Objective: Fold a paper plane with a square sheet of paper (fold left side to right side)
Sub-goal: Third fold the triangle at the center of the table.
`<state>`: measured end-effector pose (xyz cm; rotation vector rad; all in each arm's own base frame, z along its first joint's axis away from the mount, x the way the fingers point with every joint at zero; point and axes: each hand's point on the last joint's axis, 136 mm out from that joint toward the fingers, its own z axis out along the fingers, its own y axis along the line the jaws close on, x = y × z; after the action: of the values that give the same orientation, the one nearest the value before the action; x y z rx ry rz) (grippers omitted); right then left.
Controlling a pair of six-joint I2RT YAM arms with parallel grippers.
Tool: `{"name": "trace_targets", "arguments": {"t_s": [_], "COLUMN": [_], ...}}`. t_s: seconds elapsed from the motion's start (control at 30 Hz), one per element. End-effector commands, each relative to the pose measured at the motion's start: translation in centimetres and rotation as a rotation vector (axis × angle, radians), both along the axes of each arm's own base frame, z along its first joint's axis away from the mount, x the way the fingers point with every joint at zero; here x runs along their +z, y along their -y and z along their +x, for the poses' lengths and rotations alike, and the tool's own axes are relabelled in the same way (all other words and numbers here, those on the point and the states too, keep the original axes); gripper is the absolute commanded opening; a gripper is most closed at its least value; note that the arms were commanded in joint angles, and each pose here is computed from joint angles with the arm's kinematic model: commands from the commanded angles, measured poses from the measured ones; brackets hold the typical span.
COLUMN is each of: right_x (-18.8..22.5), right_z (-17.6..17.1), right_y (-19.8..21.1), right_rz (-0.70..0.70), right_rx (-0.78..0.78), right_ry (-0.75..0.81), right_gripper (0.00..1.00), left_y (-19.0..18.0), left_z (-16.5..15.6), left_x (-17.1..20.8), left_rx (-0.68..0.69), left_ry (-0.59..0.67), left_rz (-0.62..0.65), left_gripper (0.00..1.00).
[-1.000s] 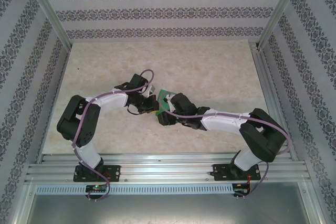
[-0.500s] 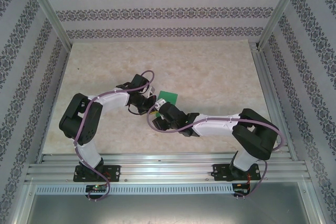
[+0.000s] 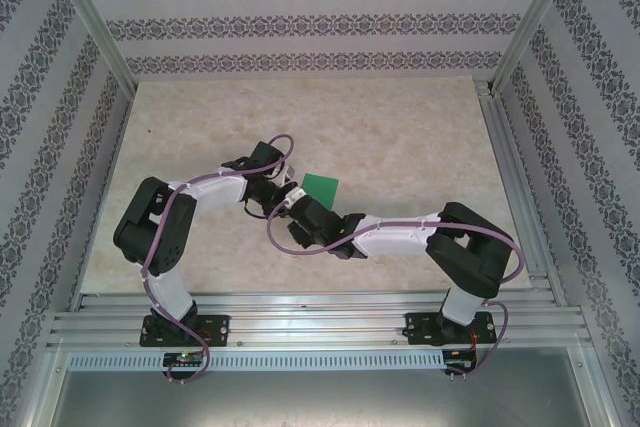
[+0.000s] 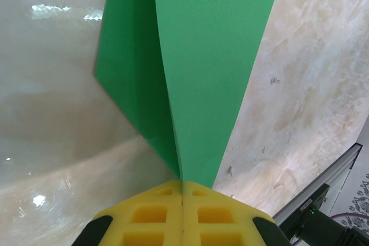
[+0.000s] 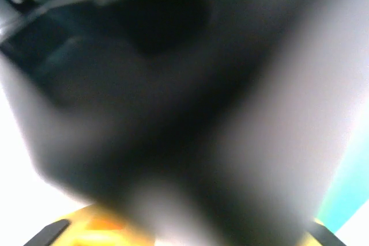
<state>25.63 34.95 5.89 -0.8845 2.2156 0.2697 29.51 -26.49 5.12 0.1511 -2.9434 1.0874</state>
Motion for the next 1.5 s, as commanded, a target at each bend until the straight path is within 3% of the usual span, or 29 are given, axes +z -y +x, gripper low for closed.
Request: {"name": "trace_targets", "arguments": {"t_s": [0.0, 0.27, 0.47, 0.53, 0.67, 0.73, 0.83, 1.0, 1.23, 1.47], "right_x": [-0.6, -0.6, -0.6, -0.5, -0.3, -0.4, -0.3, 0.5, -0.2, -1.6], "right_z": [-0.1, -0.2, -0.2, -0.1, 0.4, 0.7, 1.5, 3.3, 5.2, 4.9], "right_y": [-0.1, 0.3, 0.6, 0.8, 1.1, 1.3, 1.8, 2.7, 4.5, 4.5], "right_rz": [-0.037, -0.009, 0.054, 0.085, 0.150, 0.183, 0.235, 0.320, 0.340, 0.342], "right_rx": [0.006, 0.009, 0.027, 0.035, 0.050, 0.052, 0.042, 0.023, -0.025, -0.039], "right_ry": [0.005, -0.036, -0.092, -0.121, -0.188, -0.228, -0.277, -0.337, -0.386, -0.425], "right_gripper": [0.25, 0.00, 0.00, 0.00, 0.00, 0.00, 0.00, 0.00, 0.00, 0.00], "left_y": [0.9, 1.0, 1.0, 0.9, -0.6, -1.6, -3.1, -4.6, -3.1, -0.3], "left_z": [-0.1, -0.1, 0.1, 0.2, 0.7, 1.2, 1.7, 1.9, 0.7, 0.6], "left_x": [0.5, 0.6, 1.6, 2.0, 3.2, 4.3, 5.6, 6.4, 5.3, 4.3], "left_rx": [-0.013, -0.013, -0.018, -0.022, 0.002, 0.037, 0.073, 0.086, 0.017, -0.044], "left_ry": [-0.008, -0.006, 0.019, 0.031, 0.088, 0.126, 0.173, 0.235, 0.261, 0.263], "left_rz": [-0.023, -0.027, -0.029, -0.026, 0.017, 0.015, 0.027, 0.031, -0.041, -0.055], "left_gripper": [0.00, 0.05, 0.19, 0.35, 0.46, 0.58, 0.67, 0.67, 0.53, 0.40]}}
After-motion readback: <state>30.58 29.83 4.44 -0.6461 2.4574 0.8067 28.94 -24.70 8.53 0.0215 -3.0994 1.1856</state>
